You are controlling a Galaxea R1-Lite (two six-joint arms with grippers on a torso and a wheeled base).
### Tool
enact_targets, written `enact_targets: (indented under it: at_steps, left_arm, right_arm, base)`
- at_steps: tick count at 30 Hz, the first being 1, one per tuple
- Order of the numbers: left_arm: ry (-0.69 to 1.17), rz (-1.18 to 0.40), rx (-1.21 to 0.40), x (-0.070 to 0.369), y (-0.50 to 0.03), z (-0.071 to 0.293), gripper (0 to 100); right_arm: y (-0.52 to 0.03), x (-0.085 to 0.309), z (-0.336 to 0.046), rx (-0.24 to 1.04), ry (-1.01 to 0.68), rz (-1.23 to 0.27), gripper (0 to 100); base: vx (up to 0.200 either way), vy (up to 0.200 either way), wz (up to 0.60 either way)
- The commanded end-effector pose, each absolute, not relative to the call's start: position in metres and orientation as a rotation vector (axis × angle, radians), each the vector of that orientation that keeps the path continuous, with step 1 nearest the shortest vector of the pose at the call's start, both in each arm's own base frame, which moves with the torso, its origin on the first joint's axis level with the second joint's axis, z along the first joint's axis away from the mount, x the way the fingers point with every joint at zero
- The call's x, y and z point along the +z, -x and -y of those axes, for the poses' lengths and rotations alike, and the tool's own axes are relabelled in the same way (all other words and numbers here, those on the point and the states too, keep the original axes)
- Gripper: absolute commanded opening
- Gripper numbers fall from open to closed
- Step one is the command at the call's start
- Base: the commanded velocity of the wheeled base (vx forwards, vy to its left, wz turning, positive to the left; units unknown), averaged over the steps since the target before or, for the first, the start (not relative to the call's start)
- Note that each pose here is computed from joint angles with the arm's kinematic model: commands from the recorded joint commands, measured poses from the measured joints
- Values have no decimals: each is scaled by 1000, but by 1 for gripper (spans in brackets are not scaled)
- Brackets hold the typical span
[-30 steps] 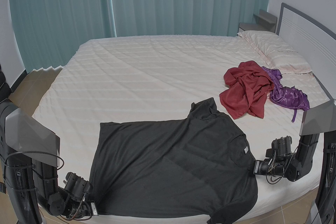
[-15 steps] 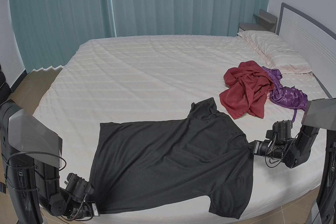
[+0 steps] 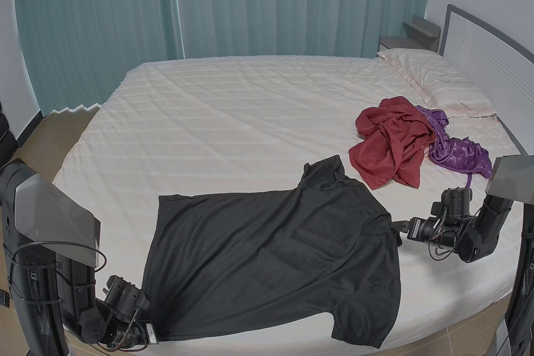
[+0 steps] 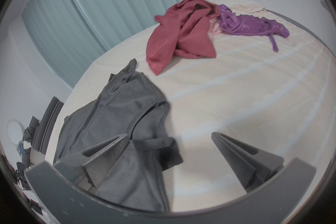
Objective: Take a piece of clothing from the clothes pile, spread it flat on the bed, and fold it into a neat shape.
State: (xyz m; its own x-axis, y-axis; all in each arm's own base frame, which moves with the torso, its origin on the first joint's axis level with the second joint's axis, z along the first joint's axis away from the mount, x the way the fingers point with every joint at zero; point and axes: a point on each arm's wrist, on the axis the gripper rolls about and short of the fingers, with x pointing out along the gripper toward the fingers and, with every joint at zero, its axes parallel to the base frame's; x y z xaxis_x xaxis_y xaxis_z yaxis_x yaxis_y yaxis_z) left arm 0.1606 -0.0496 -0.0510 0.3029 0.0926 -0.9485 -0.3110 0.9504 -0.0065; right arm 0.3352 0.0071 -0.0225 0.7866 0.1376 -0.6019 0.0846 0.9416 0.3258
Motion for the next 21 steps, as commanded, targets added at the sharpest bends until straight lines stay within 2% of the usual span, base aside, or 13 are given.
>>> enact_targets:
  at_steps: [1, 7, 8, 18, 21]
  left_arm:
    - [200, -1246, 275, -51, -158, 49, 0]
    - [206, -1234, 274, -51, -159, 49, 0]
    - [207, -1236, 274, -51, -159, 49, 100]
    - [210, -1206, 277, -47, -160, 48, 100]
    - [261, -1111, 261, -30, -166, 46, 100]
  right_arm:
    - [-327, -9, 6, 0, -363, -645, 100]
    - [-315, -9, 3, 8, -369, -668, 100]
    - [-314, -8, 2, 9, -370, -668, 100]
    - [-306, -2, -5, 31, -364, -674, 100]
    - [-300, 3, -6, 37, -365, -669, 100]
  base:
    - [0, 0, 0]
    - [0, 0, 0]
    - [0, 0, 0]
    - [0, 0, 0]
    - [0, 0, 0]
